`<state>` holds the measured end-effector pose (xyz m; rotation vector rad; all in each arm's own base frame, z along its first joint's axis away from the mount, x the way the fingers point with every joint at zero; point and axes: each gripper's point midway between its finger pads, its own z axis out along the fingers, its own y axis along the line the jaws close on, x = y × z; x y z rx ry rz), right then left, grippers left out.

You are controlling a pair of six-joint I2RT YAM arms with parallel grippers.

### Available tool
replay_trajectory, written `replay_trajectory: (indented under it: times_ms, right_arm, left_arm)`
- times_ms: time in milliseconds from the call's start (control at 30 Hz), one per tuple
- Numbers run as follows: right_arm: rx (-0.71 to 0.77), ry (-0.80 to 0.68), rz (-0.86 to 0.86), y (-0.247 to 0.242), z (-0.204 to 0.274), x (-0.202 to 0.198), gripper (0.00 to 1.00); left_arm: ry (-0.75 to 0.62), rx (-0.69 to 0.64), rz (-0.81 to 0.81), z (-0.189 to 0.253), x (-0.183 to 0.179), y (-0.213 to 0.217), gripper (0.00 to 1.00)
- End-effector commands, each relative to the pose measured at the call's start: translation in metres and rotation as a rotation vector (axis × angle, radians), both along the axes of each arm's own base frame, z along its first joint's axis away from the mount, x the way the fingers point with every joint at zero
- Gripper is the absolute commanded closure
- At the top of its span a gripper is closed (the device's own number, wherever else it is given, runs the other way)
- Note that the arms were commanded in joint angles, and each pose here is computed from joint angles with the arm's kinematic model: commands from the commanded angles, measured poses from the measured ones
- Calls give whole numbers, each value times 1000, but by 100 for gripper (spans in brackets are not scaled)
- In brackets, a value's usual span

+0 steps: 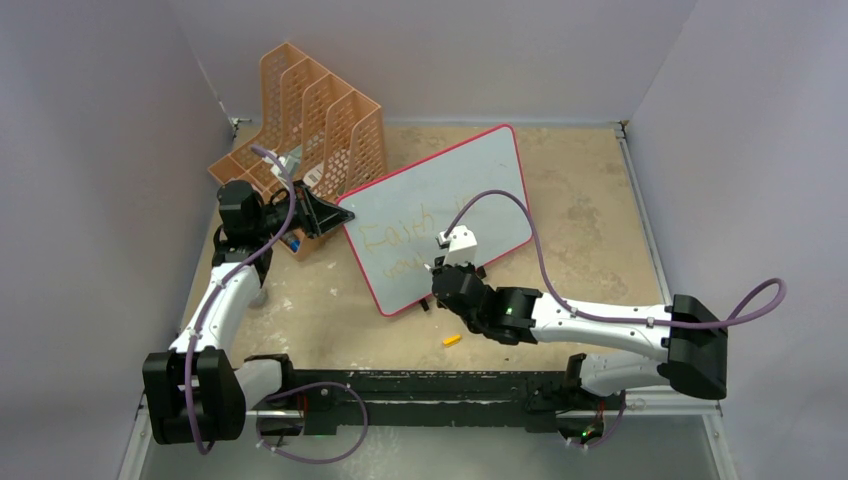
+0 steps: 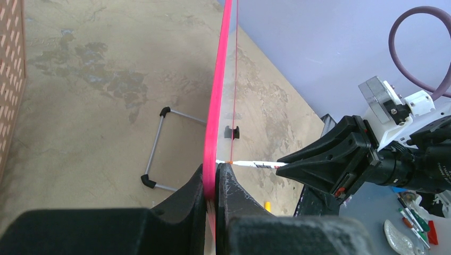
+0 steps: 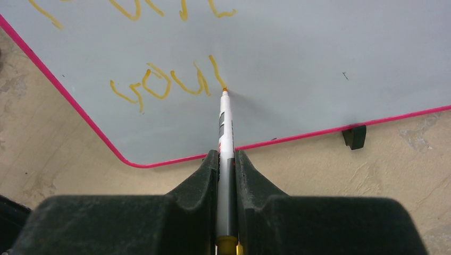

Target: Write a sentence on the whiteboard

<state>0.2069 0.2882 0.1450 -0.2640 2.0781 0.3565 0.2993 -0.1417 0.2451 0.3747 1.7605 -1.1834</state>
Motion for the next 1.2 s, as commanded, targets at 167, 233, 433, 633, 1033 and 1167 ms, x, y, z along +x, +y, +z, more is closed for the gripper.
replay_trajectory:
  times_ms: [167,233,433,633,1033,1167]
  right_arm:
    - [39,-45,-12,5,22,8,100]
    - [53,-50,-13,4,27,8,100]
    - [84,-71,-15,2,41,8,100]
    - [87,-86,-11,5,45,11,100]
    - [78,-101,-14,12,39,18,100]
    - [77,-104,-17,13,38,20,100]
  left_arm:
    - [-128,51,34,11,12,7,100]
    - [-128,51,35,11,12,7,100]
    - [-128,51,35,11,13,7,100]
    - [-127,51,32,11,12,7,100]
    - [-126,51,33,11,13,7,100]
    - [-128,50,31,11,12,7,100]
